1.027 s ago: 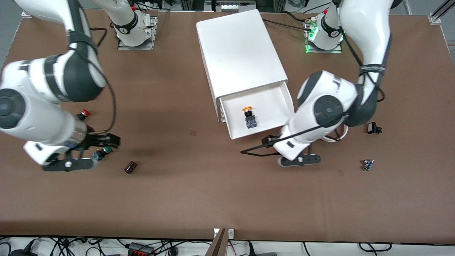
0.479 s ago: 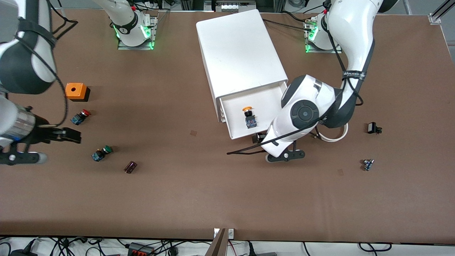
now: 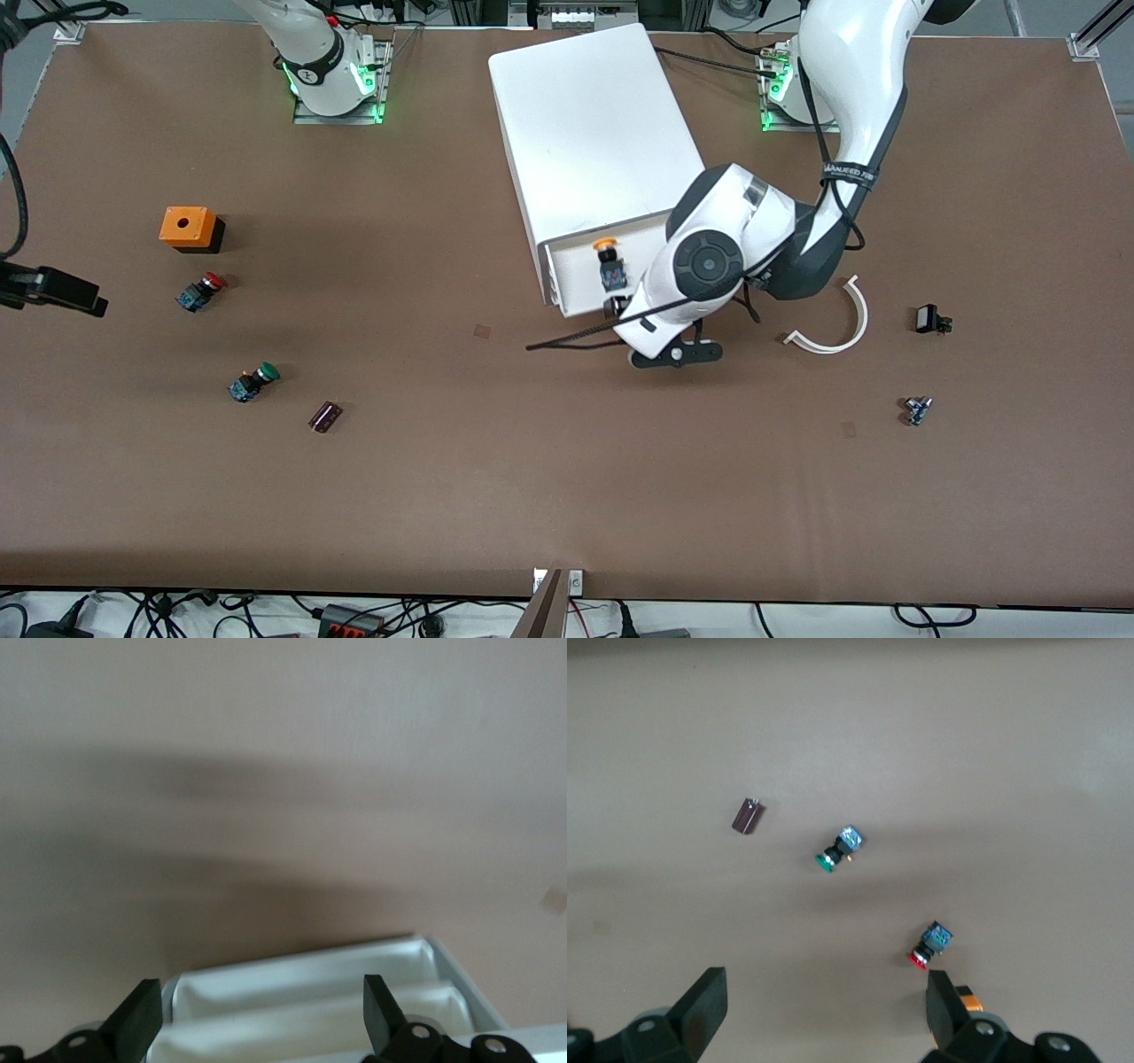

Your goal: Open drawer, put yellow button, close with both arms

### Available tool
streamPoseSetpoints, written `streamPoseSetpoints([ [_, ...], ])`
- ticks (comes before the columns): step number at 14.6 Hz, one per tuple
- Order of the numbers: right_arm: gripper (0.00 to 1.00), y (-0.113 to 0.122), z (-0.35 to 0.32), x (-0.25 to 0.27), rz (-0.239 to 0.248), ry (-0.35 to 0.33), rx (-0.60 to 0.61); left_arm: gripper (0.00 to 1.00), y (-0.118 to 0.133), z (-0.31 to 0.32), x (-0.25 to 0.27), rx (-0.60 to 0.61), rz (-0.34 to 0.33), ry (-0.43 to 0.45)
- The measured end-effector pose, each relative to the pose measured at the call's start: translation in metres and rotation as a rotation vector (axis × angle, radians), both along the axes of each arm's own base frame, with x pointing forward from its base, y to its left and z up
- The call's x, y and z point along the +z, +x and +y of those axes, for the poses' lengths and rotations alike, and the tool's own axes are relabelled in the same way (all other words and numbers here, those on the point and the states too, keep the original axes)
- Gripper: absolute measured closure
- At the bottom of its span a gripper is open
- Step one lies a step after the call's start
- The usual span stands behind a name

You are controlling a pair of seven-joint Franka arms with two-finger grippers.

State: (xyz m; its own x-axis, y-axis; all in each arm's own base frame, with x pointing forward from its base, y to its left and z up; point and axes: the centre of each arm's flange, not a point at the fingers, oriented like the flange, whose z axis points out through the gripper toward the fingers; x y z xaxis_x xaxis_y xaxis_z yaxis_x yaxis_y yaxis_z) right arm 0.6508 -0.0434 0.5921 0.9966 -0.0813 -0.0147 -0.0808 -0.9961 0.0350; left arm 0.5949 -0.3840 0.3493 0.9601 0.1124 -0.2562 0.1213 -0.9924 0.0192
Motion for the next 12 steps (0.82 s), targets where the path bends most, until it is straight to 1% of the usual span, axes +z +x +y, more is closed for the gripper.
streamPoseSetpoints([
  [2, 0.00, -0.009, 0.003, -0.002, 0.016, 0.005, 0.006, 0.00, -0.013, -0.006, 0.000, -0.024, 0.050, 0.018],
  [4, 0.00, -0.016, 0.004, -0.006, 0.030, 0.008, 0.010, 0.00, -0.021, -0.011, -0.001, -0.041, 0.075, 0.024],
  [5, 0.00, -0.020, 0.005, -0.007, 0.026, 0.009, 0.012, 0.00, -0.024, -0.014, -0.002, -0.048, 0.083, 0.026],
  [6, 0.00, -0.030, 0.005, -0.011, 0.008, 0.010, 0.019, 0.00, -0.030, -0.016, -0.005, -0.057, 0.099, 0.030],
  [7, 0.00, -0.037, 0.005, -0.013, 0.004, 0.011, 0.024, 0.00, -0.033, -0.019, -0.007, -0.062, 0.109, 0.030],
  [10, 0.00, -0.056, 0.006, -0.017, 0.007, 0.013, 0.033, 0.00, -0.049, -0.029, -0.012, -0.085, 0.142, 0.027],
  [12, 0.00, -0.061, 0.007, -0.016, 0.008, 0.014, 0.035, 0.00, -0.056, -0.031, -0.014, -0.093, 0.154, 0.030],
])
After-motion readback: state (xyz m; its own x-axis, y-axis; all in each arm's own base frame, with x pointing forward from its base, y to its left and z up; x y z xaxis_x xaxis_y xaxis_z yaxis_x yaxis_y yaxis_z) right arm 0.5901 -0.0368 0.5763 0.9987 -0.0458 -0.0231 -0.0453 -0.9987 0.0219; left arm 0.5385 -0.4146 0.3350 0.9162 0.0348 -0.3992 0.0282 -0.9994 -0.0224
